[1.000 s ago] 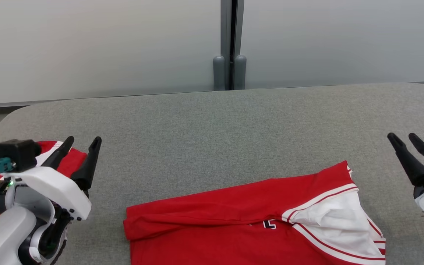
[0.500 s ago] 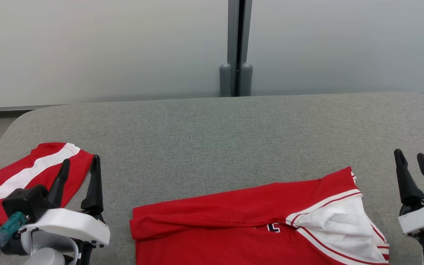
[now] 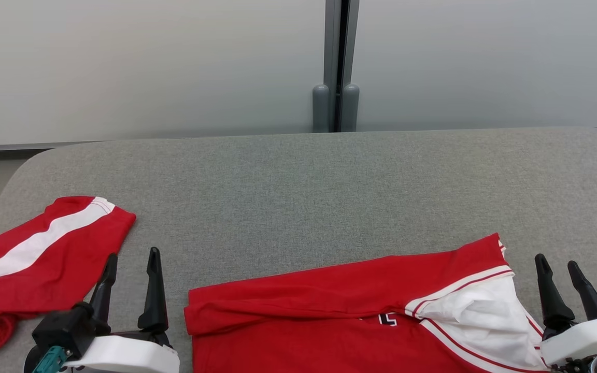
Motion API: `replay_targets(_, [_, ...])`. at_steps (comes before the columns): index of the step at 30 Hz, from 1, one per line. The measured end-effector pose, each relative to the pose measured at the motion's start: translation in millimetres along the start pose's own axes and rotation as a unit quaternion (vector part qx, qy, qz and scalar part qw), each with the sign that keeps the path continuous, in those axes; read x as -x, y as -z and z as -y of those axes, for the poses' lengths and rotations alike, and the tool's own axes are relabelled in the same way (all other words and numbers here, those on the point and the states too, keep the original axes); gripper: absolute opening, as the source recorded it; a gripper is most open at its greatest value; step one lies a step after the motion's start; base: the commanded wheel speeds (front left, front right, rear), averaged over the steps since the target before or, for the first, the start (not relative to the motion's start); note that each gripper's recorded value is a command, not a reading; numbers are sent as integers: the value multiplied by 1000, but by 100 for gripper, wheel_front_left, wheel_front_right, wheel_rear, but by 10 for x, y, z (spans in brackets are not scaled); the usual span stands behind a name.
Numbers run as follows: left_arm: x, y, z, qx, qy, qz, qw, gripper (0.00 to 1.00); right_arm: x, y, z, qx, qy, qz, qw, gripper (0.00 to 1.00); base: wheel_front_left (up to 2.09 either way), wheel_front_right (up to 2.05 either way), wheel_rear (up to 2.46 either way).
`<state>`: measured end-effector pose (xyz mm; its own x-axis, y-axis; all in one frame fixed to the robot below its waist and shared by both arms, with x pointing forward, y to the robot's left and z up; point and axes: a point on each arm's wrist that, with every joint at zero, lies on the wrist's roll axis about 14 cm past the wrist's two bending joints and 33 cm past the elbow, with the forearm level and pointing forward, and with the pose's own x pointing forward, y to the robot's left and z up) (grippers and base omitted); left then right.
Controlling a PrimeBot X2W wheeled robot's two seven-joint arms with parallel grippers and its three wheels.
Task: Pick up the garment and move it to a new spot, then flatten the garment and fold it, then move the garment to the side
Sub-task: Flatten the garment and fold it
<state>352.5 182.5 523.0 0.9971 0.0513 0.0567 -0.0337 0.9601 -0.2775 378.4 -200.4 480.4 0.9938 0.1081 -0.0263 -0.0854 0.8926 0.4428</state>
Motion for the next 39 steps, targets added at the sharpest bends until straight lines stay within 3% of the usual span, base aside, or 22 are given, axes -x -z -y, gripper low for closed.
replay_targets(5, [-15,33,40,-1,7,2,1000,100,-9,61,90,28,10,-21,999,100,0,0,0])
replay_targets(11, [-36,99,77,2,13,-3,1000,100,-18,424,172,39,29,-116,992,100,0,0,0])
replay_targets(22, [-45,161,54,-3,14,-8,1000,100,-74,971,323,-4,79,-287,955,100,0,0,0])
replay_targets(30, [-37,152,-3,-7,8,-6,1000,100,-71,1190,198,-37,71,-362,929,100,0,0,0])
replay_targets(33, [-27,170,-20,-8,6,-9,1000,100,-66,1214,150,-41,62,-373,925,100,0,0,0])
replay_targets(34, [-26,175,-23,-8,5,-10,1000,100,-68,1217,126,-42,58,-374,925,92,0,0,0])
replay_targets(35, [-27,180,-25,-8,5,-11,1000,100,-66,1224,100,-44,54,-375,924,46,0,0,0])
replay_targets(37, [-28,194,-30,-9,5,-13,1000,100,-63,1229,51,-46,45,-372,926,0,0,0,0])
replay_targets(39, [-30,206,-22,-8,6,-14,1000,100,-72,1226,-3,-48,36,-367,928,0,0,0,0])
